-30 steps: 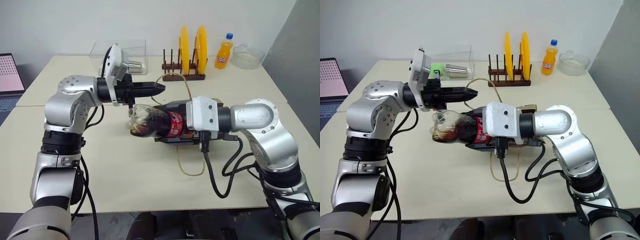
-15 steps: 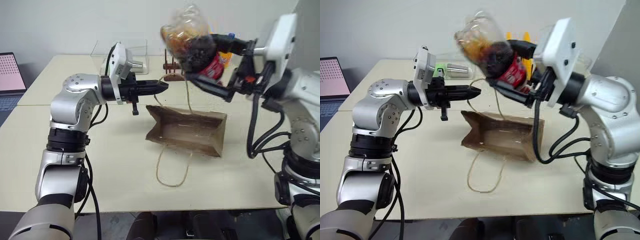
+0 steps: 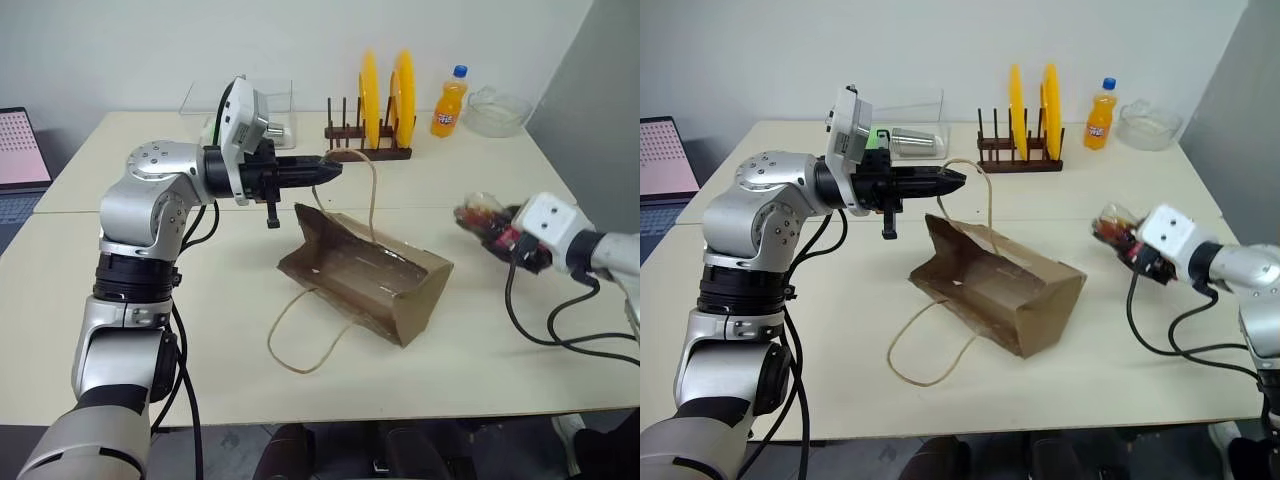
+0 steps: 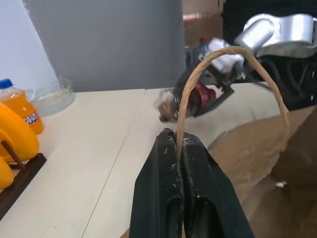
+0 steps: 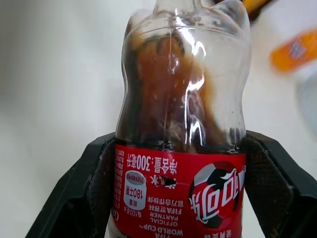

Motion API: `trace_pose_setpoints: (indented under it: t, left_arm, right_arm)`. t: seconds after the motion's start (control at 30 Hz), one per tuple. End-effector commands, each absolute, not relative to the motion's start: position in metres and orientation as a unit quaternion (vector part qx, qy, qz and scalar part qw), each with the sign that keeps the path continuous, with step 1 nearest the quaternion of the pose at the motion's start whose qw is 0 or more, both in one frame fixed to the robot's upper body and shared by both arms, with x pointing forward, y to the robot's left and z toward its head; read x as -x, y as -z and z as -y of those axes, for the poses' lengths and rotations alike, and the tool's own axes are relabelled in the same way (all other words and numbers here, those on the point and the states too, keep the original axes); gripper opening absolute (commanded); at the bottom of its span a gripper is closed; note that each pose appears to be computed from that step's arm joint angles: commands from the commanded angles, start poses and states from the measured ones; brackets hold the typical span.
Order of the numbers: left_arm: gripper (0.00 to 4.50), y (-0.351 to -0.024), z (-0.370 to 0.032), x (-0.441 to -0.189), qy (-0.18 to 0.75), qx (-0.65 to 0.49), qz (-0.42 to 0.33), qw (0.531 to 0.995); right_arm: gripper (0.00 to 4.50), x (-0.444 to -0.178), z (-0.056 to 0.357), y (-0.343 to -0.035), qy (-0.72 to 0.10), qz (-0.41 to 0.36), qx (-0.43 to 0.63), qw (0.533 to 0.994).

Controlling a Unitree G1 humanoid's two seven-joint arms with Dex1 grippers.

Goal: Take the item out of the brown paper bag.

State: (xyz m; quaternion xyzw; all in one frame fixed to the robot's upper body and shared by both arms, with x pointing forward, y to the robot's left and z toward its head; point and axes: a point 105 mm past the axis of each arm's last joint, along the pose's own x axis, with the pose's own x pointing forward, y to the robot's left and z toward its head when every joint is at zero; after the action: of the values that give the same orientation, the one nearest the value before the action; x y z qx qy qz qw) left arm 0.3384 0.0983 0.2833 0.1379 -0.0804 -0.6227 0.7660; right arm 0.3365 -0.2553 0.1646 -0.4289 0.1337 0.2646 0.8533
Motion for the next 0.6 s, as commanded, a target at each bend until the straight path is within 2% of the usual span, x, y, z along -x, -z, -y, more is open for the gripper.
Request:
trace_pose_setpoints:
  t: [0.03,0.2,0.27,0.33,0.4,0.47,0.6]
  left_arm:
    - [0.00,-0.295,-0.099,-0.332,0.624,-0.148,0.103,0.761]
    - [0.00,-0.295,-0.098,-0.331,0.625,-0.147,0.103,0.760]
    - [0.00,-0.295,-0.098,-0.330,0.625,-0.147,0.103,0.759]
    - [0.00,-0.294,-0.098,-0.330,0.626,-0.147,0.103,0.759]
    - [0.00,-0.294,-0.098,-0.330,0.625,-0.146,0.103,0.760]
    - [0.00,-0.294,-0.099,-0.330,0.623,-0.148,0.103,0.762]
    - [0.00,-0.300,-0.106,-0.336,0.601,-0.151,0.102,0.779]
  right_arm:
    - [3.22,-0.338,0.260,-0.161,-0.259,-0.141,0.451,0.843]
    - [3.22,-0.335,0.261,-0.137,-0.273,-0.180,0.427,0.843]
    - [3.94,-0.334,0.260,-0.130,-0.276,-0.187,0.420,0.844]
    - [4.46,-0.333,0.260,-0.127,-0.277,-0.191,0.411,0.847]
    - [4.46,-0.333,0.260,-0.127,-0.276,-0.189,0.411,0.848]
    - [4.46,-0.332,0.257,-0.136,-0.275,-0.170,0.411,0.853]
    - [4.46,-0.315,0.227,-0.180,-0.325,-0.087,0.393,0.856]
